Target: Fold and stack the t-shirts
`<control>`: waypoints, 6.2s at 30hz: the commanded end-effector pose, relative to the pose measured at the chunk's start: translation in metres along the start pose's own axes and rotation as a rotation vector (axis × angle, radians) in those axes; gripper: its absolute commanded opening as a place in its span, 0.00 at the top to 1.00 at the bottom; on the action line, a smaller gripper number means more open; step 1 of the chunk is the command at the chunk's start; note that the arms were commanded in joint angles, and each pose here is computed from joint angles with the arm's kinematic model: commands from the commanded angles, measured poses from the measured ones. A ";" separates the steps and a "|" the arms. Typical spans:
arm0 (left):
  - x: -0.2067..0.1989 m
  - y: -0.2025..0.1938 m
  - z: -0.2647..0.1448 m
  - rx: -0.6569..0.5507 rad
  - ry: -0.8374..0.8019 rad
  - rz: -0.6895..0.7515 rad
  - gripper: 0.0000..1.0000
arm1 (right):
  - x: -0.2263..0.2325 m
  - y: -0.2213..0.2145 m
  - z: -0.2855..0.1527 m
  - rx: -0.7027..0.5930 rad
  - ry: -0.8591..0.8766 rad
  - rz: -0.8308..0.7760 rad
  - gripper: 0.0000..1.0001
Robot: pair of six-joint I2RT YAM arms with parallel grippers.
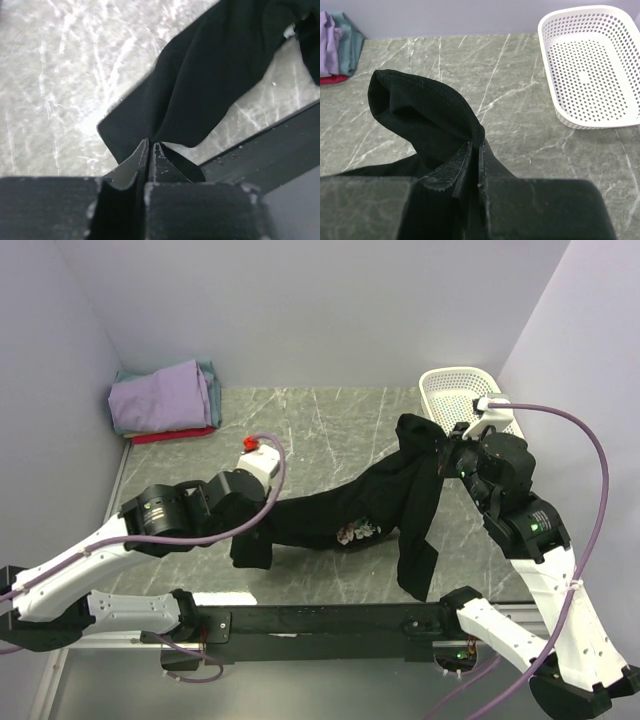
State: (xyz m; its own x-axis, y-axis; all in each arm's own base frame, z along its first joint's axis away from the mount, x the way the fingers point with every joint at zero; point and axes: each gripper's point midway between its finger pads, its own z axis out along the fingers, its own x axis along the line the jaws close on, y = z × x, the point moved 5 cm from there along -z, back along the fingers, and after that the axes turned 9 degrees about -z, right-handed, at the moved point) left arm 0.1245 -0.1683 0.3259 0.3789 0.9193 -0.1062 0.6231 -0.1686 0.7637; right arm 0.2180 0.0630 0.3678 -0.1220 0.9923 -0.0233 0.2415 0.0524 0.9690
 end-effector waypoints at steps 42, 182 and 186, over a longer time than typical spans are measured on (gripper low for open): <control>0.082 0.087 -0.197 -0.571 -0.299 -0.502 0.99 | -0.016 0.072 -0.116 -0.394 0.117 0.063 0.93; 0.079 -0.057 0.106 0.395 0.559 -0.262 0.99 | 0.083 -0.203 0.052 0.838 0.378 0.108 0.90; 0.075 -0.061 0.074 0.434 0.455 -0.268 0.95 | 0.097 -0.204 0.023 0.858 0.463 0.076 0.89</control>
State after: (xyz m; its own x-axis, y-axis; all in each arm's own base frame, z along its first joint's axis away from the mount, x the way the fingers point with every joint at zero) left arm 0.2023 -0.1342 0.2012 -0.1485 0.9827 0.1104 0.8659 0.0753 0.4945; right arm 0.2146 0.1438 0.1576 -0.3515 0.9004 0.2564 0.8456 0.1878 0.4996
